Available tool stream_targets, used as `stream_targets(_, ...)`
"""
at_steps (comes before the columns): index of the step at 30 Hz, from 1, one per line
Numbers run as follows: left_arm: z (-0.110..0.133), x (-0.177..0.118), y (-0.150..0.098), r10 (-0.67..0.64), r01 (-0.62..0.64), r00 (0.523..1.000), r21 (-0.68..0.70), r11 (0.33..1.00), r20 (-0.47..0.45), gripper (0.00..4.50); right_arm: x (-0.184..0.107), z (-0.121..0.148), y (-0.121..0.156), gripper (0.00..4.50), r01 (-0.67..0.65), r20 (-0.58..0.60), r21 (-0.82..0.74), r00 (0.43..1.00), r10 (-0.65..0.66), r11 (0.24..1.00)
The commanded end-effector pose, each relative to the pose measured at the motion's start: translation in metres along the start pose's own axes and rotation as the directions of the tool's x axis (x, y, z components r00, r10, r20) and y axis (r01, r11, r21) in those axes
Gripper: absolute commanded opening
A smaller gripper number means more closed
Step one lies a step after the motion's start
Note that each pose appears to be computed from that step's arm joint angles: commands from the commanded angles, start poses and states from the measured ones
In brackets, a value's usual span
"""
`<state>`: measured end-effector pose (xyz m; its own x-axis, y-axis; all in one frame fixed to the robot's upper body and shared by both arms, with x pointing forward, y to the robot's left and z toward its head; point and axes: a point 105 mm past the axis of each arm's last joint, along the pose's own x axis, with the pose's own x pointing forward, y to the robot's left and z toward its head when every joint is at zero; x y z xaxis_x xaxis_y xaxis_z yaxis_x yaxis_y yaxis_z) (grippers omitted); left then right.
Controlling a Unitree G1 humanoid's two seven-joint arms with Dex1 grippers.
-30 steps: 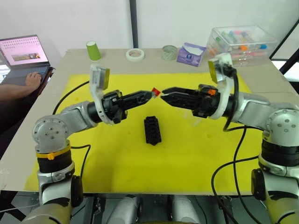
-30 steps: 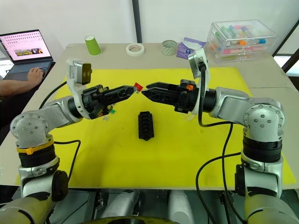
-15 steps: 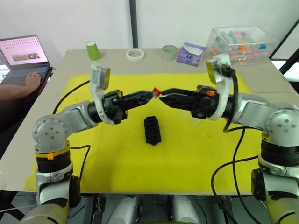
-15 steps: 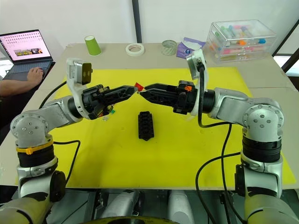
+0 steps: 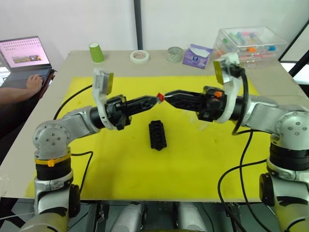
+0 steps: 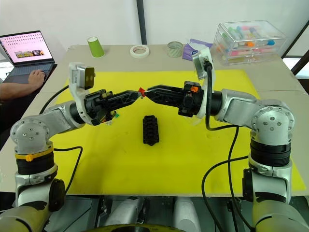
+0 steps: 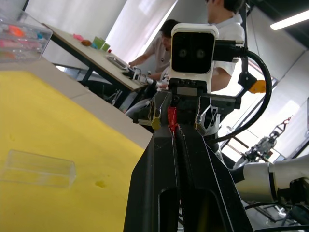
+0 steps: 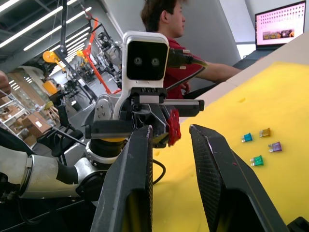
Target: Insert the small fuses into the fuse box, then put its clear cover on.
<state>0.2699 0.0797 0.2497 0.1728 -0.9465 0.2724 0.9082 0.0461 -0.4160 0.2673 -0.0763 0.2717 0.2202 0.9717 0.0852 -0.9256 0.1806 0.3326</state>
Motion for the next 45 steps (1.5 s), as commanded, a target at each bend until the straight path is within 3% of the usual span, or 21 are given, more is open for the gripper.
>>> stream_targets(1,0.004,0.002,-0.009,-0.038,0.038,0.999,0.033,0.999,0.008,0.00,0.003,0.009,0.009,1.25,-0.031,0.021,-0.035,0.999,0.032,0.999)
stream_targets(17,0.009,0.003,-0.004,-0.042,0.041,0.999,0.035,0.999,0.026,0.00,0.005,0.004,0.005,1.25,-0.021,0.005,-0.028,1.000,0.021,0.999)
stream_targets(20,0.008,0.002,-0.004,-0.045,0.044,0.999,0.031,0.999,0.020,0.00,0.006,0.006,0.004,0.70,-0.019,0.022,-0.021,1.000,0.019,1.000)
stream_targets(22,0.007,0.002,-0.005,-0.046,0.046,0.999,0.030,0.999,0.019,0.00,0.006,0.008,0.003,0.07,-0.018,0.030,-0.019,0.999,0.018,1.000)
stream_targets(34,0.003,0.002,-0.006,-0.054,0.054,0.998,0.032,0.998,-0.011,0.00,0.004,0.009,0.005,0.03,-0.030,0.024,-0.016,0.999,0.031,0.999)
stream_targets(37,-0.002,-0.002,-0.009,-0.064,0.065,0.996,0.016,0.998,-0.056,0.69,0.003,0.006,0.007,0.00,-0.031,0.012,-0.023,0.999,0.031,0.999)
stream_targets(41,-0.008,-0.012,-0.008,-0.043,0.044,0.995,0.008,0.999,-0.086,2.08,0.000,0.005,0.007,0.00,-0.023,0.006,-0.027,1.000,0.023,0.999)
stream_targets(45,-0.024,-0.031,-0.012,-0.003,0.017,0.981,0.070,0.997,-0.194,3.40,-0.002,0.004,0.007,0.00,-0.003,-0.018,-0.063,1.000,0.002,0.998)
